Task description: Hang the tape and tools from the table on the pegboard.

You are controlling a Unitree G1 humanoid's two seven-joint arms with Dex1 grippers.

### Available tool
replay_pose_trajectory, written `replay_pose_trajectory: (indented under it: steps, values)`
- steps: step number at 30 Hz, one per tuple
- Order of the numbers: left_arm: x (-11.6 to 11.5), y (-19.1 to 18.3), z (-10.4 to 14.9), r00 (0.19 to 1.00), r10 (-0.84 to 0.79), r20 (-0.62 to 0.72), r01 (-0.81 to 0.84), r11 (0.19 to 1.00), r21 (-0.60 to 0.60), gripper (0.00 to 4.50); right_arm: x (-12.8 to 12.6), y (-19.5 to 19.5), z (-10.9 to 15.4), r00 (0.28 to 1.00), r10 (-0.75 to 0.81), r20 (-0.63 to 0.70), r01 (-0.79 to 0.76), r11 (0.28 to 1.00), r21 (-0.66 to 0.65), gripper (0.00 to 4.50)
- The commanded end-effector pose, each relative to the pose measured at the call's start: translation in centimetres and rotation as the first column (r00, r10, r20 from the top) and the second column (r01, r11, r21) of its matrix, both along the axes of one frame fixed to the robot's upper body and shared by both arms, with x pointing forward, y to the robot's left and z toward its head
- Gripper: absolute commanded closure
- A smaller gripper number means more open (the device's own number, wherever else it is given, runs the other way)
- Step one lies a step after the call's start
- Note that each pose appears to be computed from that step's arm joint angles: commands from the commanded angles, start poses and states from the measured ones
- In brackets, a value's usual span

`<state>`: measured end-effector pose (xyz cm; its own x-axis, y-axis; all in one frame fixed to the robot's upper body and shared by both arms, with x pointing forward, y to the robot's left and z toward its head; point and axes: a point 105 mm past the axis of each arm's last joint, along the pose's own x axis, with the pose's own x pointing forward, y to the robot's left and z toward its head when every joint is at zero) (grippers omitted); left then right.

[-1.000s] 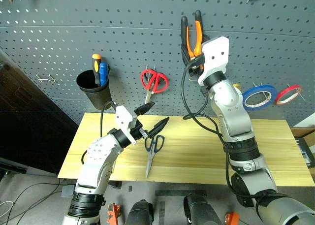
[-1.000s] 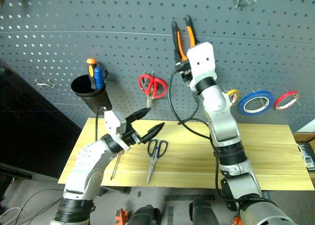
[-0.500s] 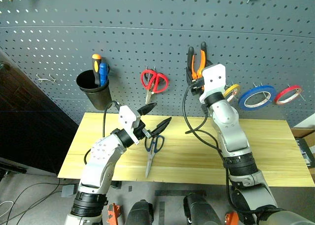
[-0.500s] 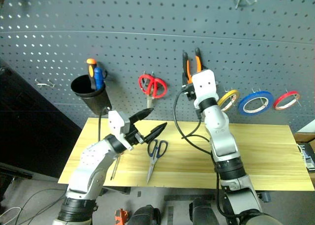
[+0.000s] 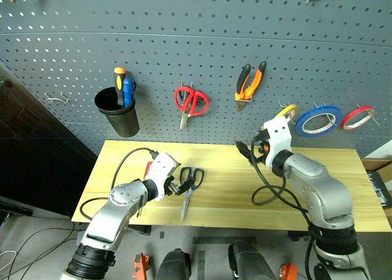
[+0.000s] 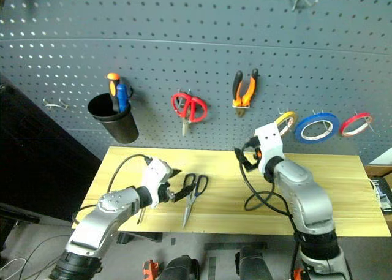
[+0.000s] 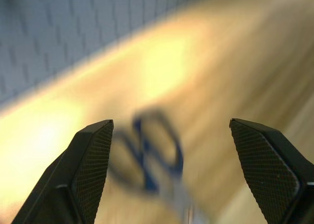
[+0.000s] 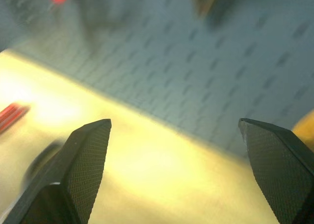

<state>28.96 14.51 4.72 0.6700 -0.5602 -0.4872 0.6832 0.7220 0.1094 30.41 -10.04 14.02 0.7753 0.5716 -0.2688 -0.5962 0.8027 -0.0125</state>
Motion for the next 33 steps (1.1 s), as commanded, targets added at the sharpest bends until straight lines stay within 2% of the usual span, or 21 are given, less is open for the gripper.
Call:
replay_pose_trajectory:
  steps: [1,4,6,12,18,24,27,33]
  values:
    - [-1.3,0.0,-1.2,0.997,0.025,-0.078,-0.02,0.997,0.069,0.47,-4.7,2.3,0.3,0.964,0.26,-0.065,-0.258,0.966,0.036,0.03]
    - [-1.0,0.4,-2.3,0.987,0.116,-0.114,-0.106,0.99,0.089,0.47,-7.6,3.1,-0.4,0.915,0.385,-0.122,-0.385,0.923,0.029,0.03]
    - [-0.8,0.5,-2.7,0.976,0.165,-0.144,-0.155,0.985,0.078,0.47,-8.1,3.2,-0.6,0.904,0.405,-0.134,-0.406,0.914,0.023,0.03]
    - [-0.1,-0.4,-5.0,0.936,0.243,-0.253,-0.23,0.97,0.082,0.47,-8.0,3.6,-0.6,0.898,0.42,-0.127,-0.426,0.905,-0.019,0.03]
    - [1.5,-1.2,-6.3,0.894,0.348,-0.281,-0.335,0.937,0.095,0.47,-8.4,3.8,-0.6,0.886,0.446,-0.123,-0.456,0.888,-0.066,0.03]
    - [1.8,-1.7,-6.9,0.858,0.402,-0.32,-0.391,0.915,0.102,0.47,-8.6,3.8,-0.5,0.883,0.454,-0.115,-0.463,0.884,-0.066,0.03]
    - [1.7,-1.8,-7.1,0.872,0.387,-0.3,-0.367,0.922,0.124,1.08,-8.6,3.8,-0.3,0.883,0.457,-0.105,-0.466,0.881,-0.079,0.0]
    - [2.2,-0.8,-6.9,0.877,0.404,-0.261,-0.379,0.915,0.143,2.93,-8.7,3.8,0.1,0.885,0.457,-0.091,-0.464,0.883,-0.075,0.0]
